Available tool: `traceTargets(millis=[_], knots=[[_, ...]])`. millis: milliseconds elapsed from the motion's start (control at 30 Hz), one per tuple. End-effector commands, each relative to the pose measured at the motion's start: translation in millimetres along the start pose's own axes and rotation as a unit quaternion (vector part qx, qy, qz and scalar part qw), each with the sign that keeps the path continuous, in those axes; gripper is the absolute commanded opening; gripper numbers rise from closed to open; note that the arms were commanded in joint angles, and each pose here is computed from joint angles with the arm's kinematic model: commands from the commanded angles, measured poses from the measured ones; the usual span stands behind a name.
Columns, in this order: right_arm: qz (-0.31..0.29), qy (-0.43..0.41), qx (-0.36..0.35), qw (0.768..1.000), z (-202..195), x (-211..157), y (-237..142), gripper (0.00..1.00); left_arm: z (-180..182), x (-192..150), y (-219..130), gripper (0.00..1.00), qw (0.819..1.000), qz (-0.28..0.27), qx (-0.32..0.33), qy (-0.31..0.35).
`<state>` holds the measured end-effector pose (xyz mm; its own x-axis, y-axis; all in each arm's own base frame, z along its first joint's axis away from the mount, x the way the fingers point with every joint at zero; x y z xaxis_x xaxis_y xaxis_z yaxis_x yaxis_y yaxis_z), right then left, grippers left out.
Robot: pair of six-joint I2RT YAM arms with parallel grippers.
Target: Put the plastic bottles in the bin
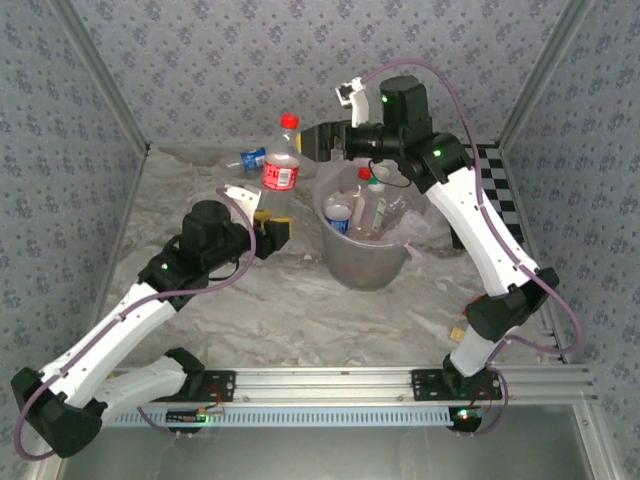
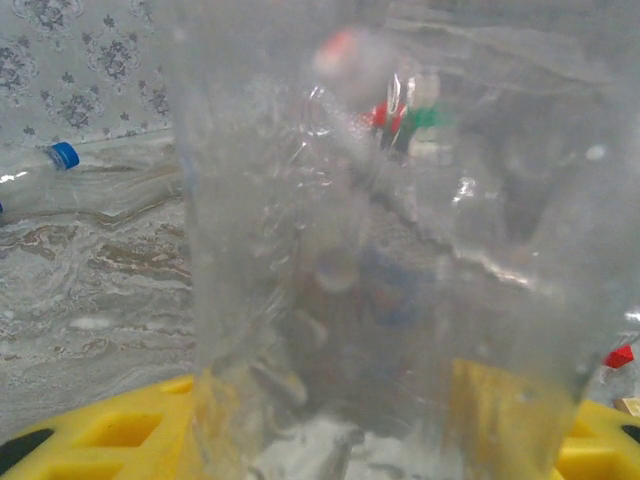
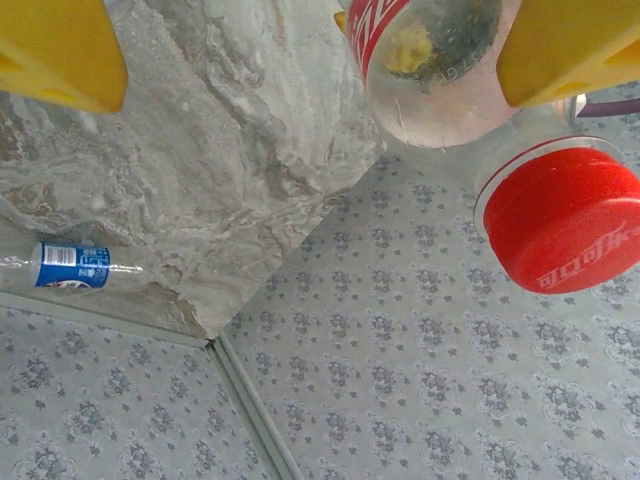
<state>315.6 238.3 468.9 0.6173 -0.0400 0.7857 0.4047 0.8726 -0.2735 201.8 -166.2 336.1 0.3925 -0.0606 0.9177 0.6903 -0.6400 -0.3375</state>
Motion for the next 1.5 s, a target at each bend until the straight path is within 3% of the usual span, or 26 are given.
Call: traceTargets(millis=[0,133,333,500,533,600,767,900,1067,1133,1300,1367,1467], knots=[[0.002,-0.008,0.057,0.998,18,2,-4,0.95,-13,17,-4,0.33,0.999,-0.021,-0.030,0.028],[0.004,-0.009,0.073,0.997,22,-2,-9,0.95,-12,18,0,0.32,0.999,-0.016,-0.024,0.020],[-0.004,-0.019,0.072,0.997,22,-9,-16,0.97,-2,19,8,0.29,0.999,0.025,0.041,0.006],[-0.008,-0.017,0.046,0.999,15,-7,-12,0.94,-11,21,15,0.30,1.000,0.021,-0.003,0.009],[-0.012,-0.020,0.043,0.999,15,-6,-12,0.92,-12,21,15,0.30,1.000,0.023,-0.005,0.013],[-0.016,-0.028,0.036,0.999,13,-2,-11,0.74,-15,19,16,0.29,0.999,0.028,-0.016,0.022],[-0.002,-0.022,0.035,0.999,4,10,-6,0.70,-26,18,22,0.29,0.997,0.040,-0.044,0.045],[-0.009,-0.031,0.037,0.999,9,12,-11,0.50,-30,19,27,0.33,0.996,0.053,-0.036,0.056],[-0.027,-0.046,0.024,0.998,14,16,-27,0.33,-30,21,26,0.38,0.996,0.044,-0.035,0.063],[-0.033,-0.051,0.024,0.998,19,17,-34,0.27,-30,24,27,0.44,0.997,0.039,-0.032,0.063],[-0.084,-0.079,0.001,0.993,35,29,-70,0.17,-28,38,21,0.93,0.999,0.004,-0.004,0.038],[-0.113,-0.096,-0.019,0.989,41,35,-90,0.13,-25,44,18,1.00,1.000,-0.010,0.015,0.024],[-0.162,-0.112,-0.064,0.978,43,42,-127,0.07,-25,50,18,1.00,1.000,-0.018,0.019,0.014]])
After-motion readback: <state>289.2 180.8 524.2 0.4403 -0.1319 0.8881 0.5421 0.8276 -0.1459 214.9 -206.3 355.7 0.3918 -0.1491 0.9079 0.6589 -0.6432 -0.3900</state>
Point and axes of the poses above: each hand's point on the last joint's axis, 136 mm out from that joint toward the fingers, its own y axis out along the fingers, its own z axis along the line the jaws close on, x = y × z, the point moved 9 cm from there along -y, back along the fingers, and after that the axes turned 3 degrees about y, right-handed, at the moved point
